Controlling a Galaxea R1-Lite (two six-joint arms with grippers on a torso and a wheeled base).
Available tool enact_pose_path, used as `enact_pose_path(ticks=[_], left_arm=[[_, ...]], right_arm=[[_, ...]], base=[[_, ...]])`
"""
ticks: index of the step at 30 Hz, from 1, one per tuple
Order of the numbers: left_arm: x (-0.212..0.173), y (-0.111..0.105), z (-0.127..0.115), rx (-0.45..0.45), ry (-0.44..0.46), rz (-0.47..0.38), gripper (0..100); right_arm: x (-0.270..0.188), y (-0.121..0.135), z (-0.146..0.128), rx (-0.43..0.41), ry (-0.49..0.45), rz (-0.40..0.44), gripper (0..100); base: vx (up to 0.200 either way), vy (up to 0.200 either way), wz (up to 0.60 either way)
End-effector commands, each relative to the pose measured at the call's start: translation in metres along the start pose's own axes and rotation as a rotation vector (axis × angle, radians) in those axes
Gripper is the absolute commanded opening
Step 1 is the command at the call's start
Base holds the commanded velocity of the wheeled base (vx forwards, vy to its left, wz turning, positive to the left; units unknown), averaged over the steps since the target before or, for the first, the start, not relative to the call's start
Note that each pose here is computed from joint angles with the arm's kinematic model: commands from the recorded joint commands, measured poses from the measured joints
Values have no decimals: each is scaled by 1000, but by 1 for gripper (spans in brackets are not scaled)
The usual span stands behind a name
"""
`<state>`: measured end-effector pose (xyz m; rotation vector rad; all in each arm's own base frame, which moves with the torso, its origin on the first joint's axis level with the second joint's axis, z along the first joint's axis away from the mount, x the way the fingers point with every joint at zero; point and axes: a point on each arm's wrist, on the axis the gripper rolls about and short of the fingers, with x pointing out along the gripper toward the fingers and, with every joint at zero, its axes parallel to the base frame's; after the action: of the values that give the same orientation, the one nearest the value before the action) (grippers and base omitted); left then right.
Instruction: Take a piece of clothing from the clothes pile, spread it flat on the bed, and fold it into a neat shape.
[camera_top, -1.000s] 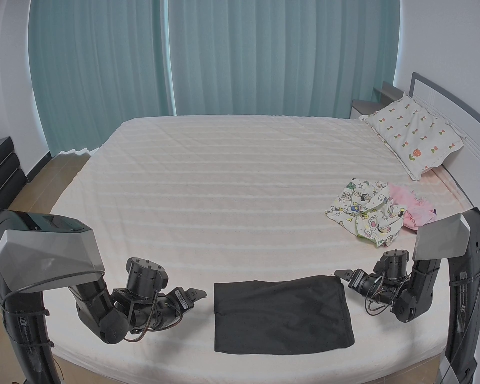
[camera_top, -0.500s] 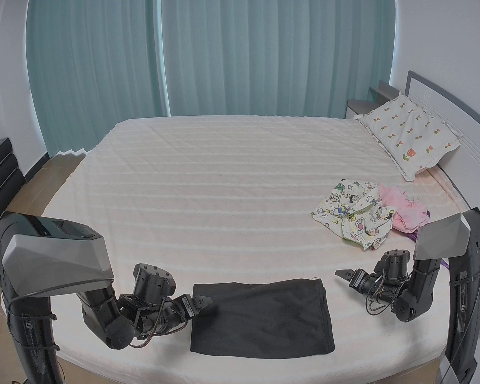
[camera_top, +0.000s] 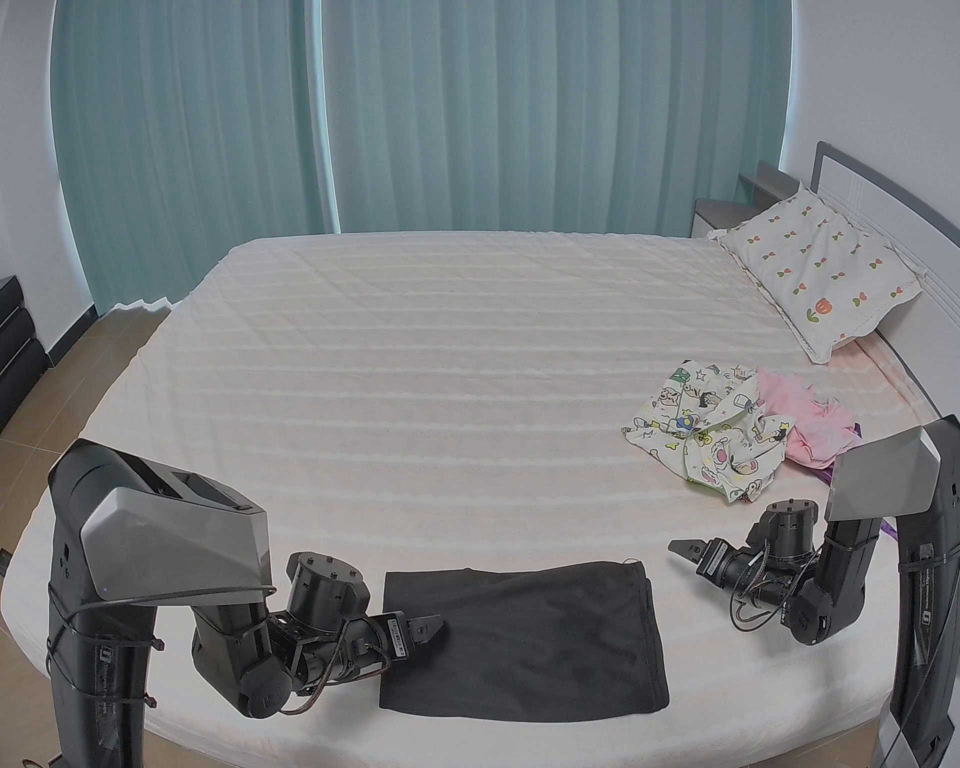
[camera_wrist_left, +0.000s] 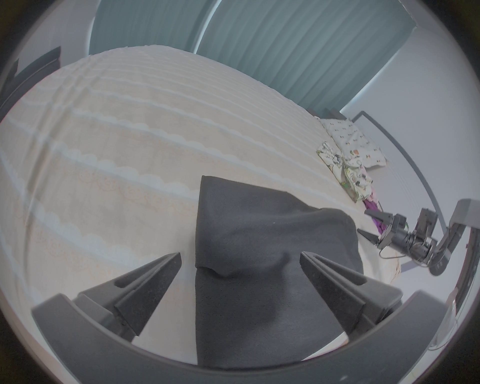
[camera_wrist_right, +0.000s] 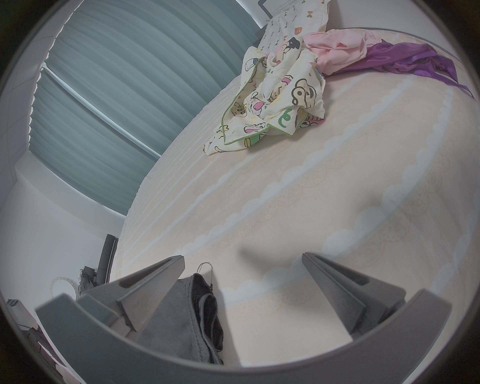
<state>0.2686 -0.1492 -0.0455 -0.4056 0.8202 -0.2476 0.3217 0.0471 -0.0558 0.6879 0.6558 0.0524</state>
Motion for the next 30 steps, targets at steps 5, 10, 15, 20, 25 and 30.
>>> enact_pose_path(ticks=[5, 10, 15, 20, 25, 30], left_arm=[[11, -8, -4, 45, 10, -21, 100], [15, -9, -6, 51, 15, -25, 100], [17, -10, -9, 61, 23, -24, 100], [16, -5, -13, 118, 36, -3, 100], [19, -7, -12, 121, 31, -12, 100], [18, -9, -14, 124, 35, -24, 100]], right_arm=[[0, 1, 0, 0, -1, 2, 100], [0, 1, 0, 0, -1, 2, 100], [0, 1, 0, 0, -1, 2, 100], [0, 1, 0, 0, -1, 2, 100], [0, 0, 0, 0, 0, 1, 100], [0, 0, 0, 1, -2, 2, 100]], base=[[0, 0, 0], [0, 0, 0], [0, 0, 0], [0, 0, 0], [0, 0, 0], [0, 0, 0]])
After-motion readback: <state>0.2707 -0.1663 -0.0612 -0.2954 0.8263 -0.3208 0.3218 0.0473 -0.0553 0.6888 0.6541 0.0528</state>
